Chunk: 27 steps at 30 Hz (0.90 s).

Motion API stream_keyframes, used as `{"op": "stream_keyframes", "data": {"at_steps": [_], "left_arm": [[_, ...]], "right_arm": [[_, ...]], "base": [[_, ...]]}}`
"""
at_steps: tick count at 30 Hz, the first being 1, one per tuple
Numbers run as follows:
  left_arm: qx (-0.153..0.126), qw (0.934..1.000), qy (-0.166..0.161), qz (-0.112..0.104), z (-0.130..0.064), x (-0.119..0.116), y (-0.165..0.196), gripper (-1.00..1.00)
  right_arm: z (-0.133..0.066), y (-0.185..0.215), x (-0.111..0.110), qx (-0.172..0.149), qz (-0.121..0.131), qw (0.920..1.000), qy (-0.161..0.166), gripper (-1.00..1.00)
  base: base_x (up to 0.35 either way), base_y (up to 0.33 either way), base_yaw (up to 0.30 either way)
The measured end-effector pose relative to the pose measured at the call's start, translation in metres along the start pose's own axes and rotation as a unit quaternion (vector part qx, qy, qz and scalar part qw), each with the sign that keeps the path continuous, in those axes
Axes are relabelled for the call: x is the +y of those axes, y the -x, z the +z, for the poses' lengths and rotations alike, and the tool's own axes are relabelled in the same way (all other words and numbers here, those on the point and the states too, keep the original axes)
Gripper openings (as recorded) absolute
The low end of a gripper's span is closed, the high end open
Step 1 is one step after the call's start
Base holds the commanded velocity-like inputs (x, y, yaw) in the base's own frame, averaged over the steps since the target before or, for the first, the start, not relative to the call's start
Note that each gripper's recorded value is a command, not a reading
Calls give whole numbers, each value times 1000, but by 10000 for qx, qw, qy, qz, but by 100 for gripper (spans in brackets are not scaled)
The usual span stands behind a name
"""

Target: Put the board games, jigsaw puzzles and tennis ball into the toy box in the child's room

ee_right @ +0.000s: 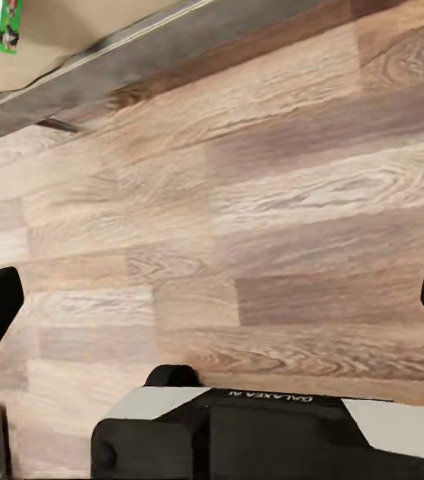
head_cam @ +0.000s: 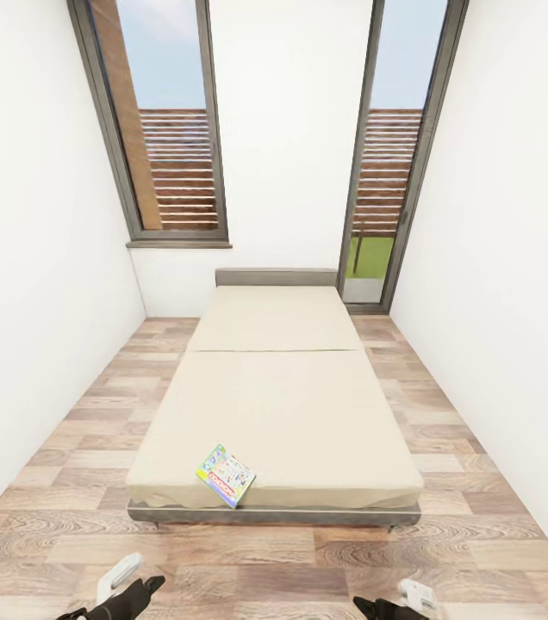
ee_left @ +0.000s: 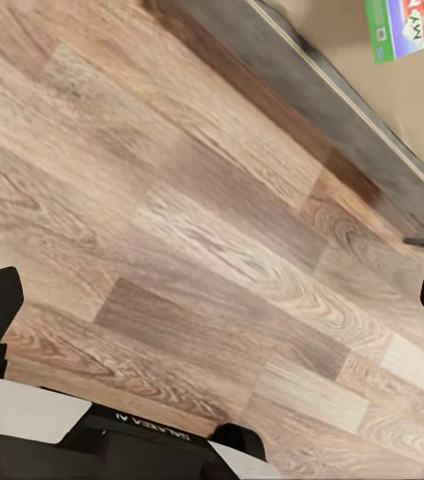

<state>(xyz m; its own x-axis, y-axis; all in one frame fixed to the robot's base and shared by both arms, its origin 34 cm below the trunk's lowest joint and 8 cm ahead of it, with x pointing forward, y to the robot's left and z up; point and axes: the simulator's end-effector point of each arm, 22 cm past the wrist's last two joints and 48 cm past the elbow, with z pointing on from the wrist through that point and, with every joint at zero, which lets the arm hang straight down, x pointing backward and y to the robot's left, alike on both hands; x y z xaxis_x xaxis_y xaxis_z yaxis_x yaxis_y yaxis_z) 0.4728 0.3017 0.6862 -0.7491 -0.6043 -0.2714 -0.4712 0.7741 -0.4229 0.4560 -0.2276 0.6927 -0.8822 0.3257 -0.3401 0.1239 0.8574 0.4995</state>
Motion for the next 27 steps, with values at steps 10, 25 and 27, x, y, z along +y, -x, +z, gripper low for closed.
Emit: {"op": "stream_keyframes", "data": {"at_steps": [10,25,27], "left_arm": [[81,10000,-4,-46,-2,4,0,100],[57,9999,-80,-46,-4,4,4,100],[52,9999,-80,-44,-4,4,4,100]], "right_arm": [[-25,16,60,-413,-340,9842,1689,100],[-63,132,82,-1482,-609,9659,2033,100],[-78,162,102,-1609,-663,9591,2231,100]], "base": [[0,0,0],[0,0,0],[0,0,0]]}}
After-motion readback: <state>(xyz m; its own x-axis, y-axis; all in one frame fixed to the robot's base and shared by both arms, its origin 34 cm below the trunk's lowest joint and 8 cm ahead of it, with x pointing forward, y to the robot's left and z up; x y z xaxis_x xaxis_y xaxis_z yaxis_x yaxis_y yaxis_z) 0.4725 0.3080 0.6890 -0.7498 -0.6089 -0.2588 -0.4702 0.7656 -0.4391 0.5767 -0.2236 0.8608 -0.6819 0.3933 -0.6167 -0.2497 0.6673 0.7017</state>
